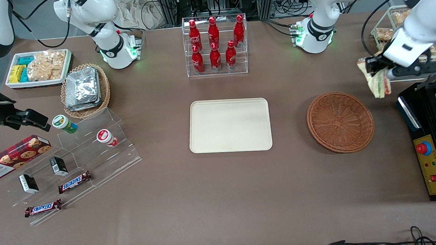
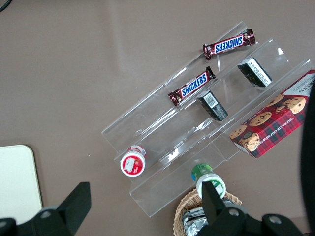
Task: Place sandwich from basket to tray
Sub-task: 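Lift the sandwich out of the basket with the left gripper, then carry the sandwich over the cream tray and lower it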
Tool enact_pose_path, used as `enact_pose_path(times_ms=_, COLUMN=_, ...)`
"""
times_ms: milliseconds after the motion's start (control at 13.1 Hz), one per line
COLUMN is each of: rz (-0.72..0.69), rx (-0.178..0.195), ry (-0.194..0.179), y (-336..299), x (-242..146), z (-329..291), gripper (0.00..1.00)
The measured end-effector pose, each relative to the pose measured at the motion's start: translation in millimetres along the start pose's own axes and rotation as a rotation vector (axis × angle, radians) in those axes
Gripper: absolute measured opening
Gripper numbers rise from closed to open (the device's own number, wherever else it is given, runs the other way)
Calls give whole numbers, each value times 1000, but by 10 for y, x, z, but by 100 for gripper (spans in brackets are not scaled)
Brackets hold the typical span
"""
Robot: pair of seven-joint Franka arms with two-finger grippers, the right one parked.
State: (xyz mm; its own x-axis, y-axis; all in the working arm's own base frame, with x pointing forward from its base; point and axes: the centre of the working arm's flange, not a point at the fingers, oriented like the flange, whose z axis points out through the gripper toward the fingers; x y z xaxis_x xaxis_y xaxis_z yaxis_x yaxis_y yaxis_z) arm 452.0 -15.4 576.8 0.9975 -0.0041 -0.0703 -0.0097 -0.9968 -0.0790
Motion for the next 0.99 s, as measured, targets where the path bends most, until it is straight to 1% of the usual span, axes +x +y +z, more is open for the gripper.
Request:
enact_pose_path(times_ms=229, rz=25, rx=1, ry=-2, y=-15, x=45, z=-345, gripper=20)
enact_pose_path(times_ms=459, rz=47, rx=4, ry=-9, y=109, x=176, z=-384, gripper=20)
enact_pose_path(times_ms=535, rz=51, rx=12, ry=-11, y=294, x=193, z=-376, gripper=20)
enact_pose_path(times_ms=688, rz=40, rx=33, ry=-3, y=923, x=180, z=-407, gripper=20)
enact_pose_path(times_ms=841, rz=-1, rx=23, ry=-6, y=1708, x=113, z=-491, gripper=20)
enact_pose_path(times_ms=994, rz=-35, rx=15, ry=-10, y=2366, x=59, z=-553, gripper=20)
